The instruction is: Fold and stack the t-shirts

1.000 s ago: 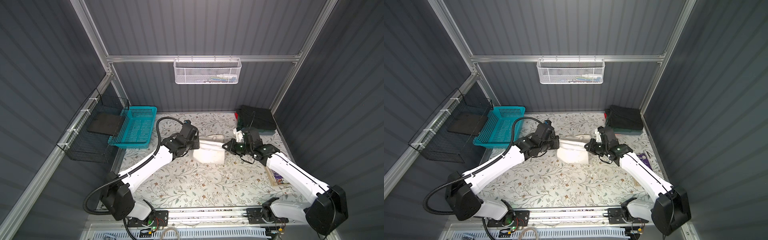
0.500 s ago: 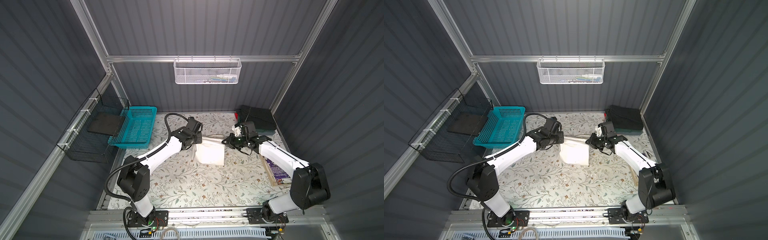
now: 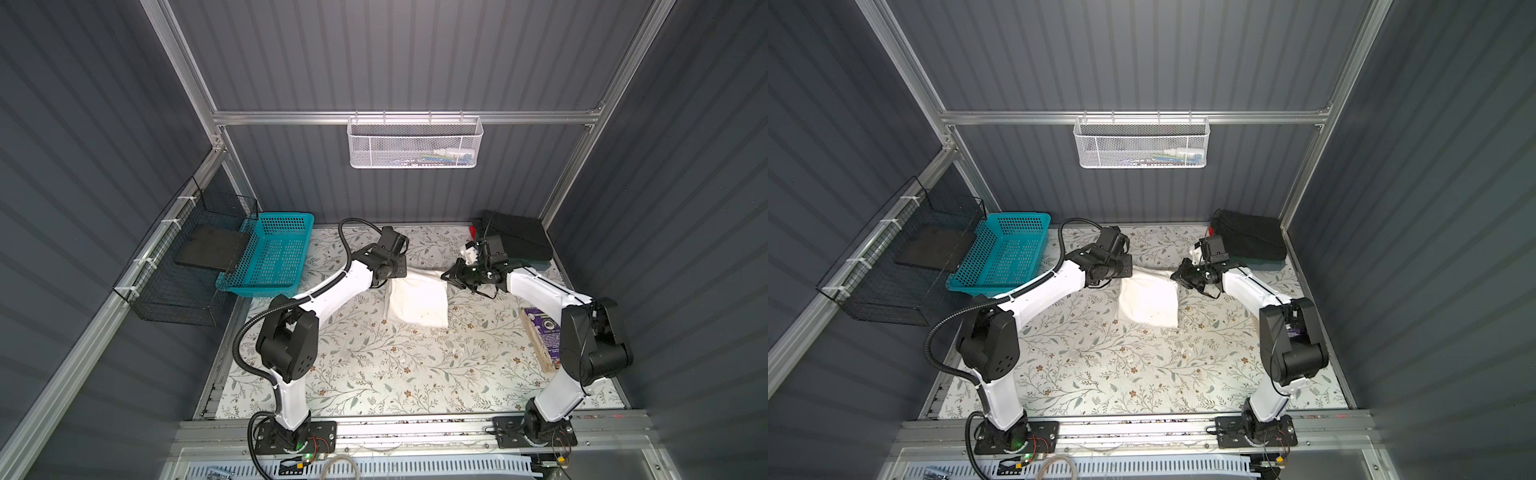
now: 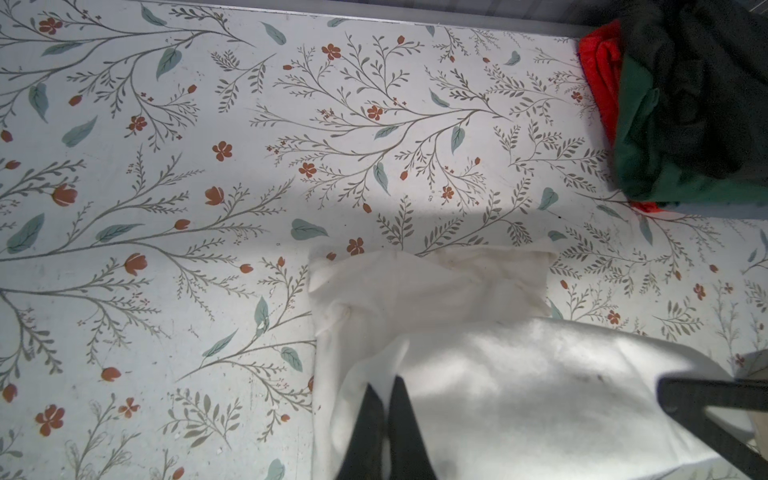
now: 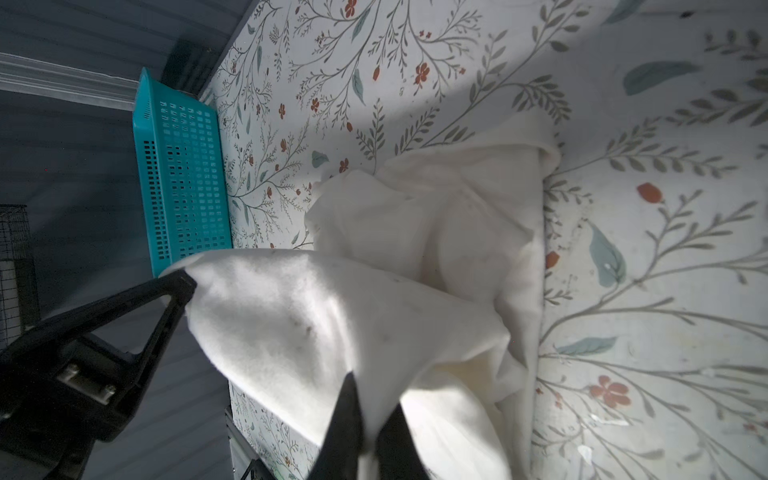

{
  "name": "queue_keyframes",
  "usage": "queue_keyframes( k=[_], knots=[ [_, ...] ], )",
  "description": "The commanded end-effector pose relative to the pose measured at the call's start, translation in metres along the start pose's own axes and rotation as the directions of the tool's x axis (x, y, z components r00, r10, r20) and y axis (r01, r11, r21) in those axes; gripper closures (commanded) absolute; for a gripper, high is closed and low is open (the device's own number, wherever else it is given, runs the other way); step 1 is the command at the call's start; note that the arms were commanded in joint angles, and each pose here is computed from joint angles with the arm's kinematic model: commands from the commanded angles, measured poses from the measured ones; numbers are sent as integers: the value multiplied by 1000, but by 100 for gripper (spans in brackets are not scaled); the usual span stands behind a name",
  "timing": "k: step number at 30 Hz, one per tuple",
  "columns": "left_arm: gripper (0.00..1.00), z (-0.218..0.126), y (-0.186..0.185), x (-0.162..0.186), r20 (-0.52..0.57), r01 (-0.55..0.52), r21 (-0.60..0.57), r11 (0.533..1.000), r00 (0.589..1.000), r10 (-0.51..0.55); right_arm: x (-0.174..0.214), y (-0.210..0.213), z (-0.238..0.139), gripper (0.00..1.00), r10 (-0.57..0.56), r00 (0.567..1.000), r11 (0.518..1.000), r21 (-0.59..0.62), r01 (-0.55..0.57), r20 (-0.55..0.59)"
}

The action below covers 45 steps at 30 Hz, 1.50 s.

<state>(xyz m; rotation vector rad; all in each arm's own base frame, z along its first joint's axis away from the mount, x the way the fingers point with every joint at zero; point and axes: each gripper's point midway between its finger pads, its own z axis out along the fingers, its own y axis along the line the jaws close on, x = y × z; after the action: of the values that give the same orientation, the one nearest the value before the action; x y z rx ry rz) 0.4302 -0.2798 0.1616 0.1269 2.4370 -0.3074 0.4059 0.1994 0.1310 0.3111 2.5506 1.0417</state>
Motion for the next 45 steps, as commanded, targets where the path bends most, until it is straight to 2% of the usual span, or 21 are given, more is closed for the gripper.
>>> queue_keyframes(
  k=[1,9,10,11,12,13,15,16,17,18,22,25,27,30,34,37,40,43,45],
  knots=[
    [100,5,6,-11,16,-46,-44,998,999,47,-10,5,0,97,-22,1000,1000,-14,23,14],
    [100,33,10,-5,-15,-74,-92,993,997,72,-17,-6,11,97,-6,1000,1000,12,6,-2],
    [100,35,9,-6,-24,-84,-91,992,996,82,-18,-9,13,91,-2,1000,1000,21,2,-6],
    [98,38,10,-5,-33,-93,-101,991,995,90,-19,-11,13,79,0,1000,1000,29,1,-7],
    [72,39,14,-8,-33,-91,-132,987,996,87,-20,-13,14,58,2,1000,999,41,-2,-5],
    [42,37,20,-12,-29,-91,-171,981,996,87,-21,-14,12,36,-3,1000,999,47,3,0],
    [18,28,32,-21,-8,-89,-247,965,996,90,-23,-12,8,23,-28,1000,998,50,27,13],
    [3,21,36,-26,15,-92,-271,958,995,100,-25,-11,3,17,-42,999,997,58,41,29],
    [0,14,38,-30,41,-96,-276,956,993,112,-26,-9,-1,11,-61,997,996,65,58,44],
    [0,7,38,-34,71,-98,-268,958,990,122,-27,-8,-7,8,-81,995,994,74,77,59],
    [0,-20,31,-39,151,-105,-194,975,979,136,-31,-10,-23,8,-123,988,985,137,110,89],
    [1,-24,21,-31,145,-114,-111,987,981,129,-28,-10,-22,17,-133,988,984,131,121,81],
    [3,-20,11,-22,115,-112,-42,993,987,116,-25,-10,-16,22,-124,990,987,107,117,67],
    [15,-11,-5,-5,63,-105,66,992,993,100,-21,-6,-8,35,-106,993,993,52,104,44],
    [24,0,-12,19,0,-61,142,988,998,62,-19,-3,2,41,-87,996,996,-9,87,37],
    [26,9,-9,45,-59,-33,162,986,997,43,-19,-4,13,46,-73,997,997,-35,74,20],
    [27,12,-6,57,-91,-22,160,987,995,36,-20,-7,25,47,-55,998,997,-53,55,2],
    [34,17,-3,73,-130,-20,167,986,991,42,-20,-13,41,48,-34,999,998,-59,33,-20],
    [34,22,2,86,-173,-24,151,988,984,50,-22,-20,51,48,-24,999,999,-49,23,-29]
  ],
)
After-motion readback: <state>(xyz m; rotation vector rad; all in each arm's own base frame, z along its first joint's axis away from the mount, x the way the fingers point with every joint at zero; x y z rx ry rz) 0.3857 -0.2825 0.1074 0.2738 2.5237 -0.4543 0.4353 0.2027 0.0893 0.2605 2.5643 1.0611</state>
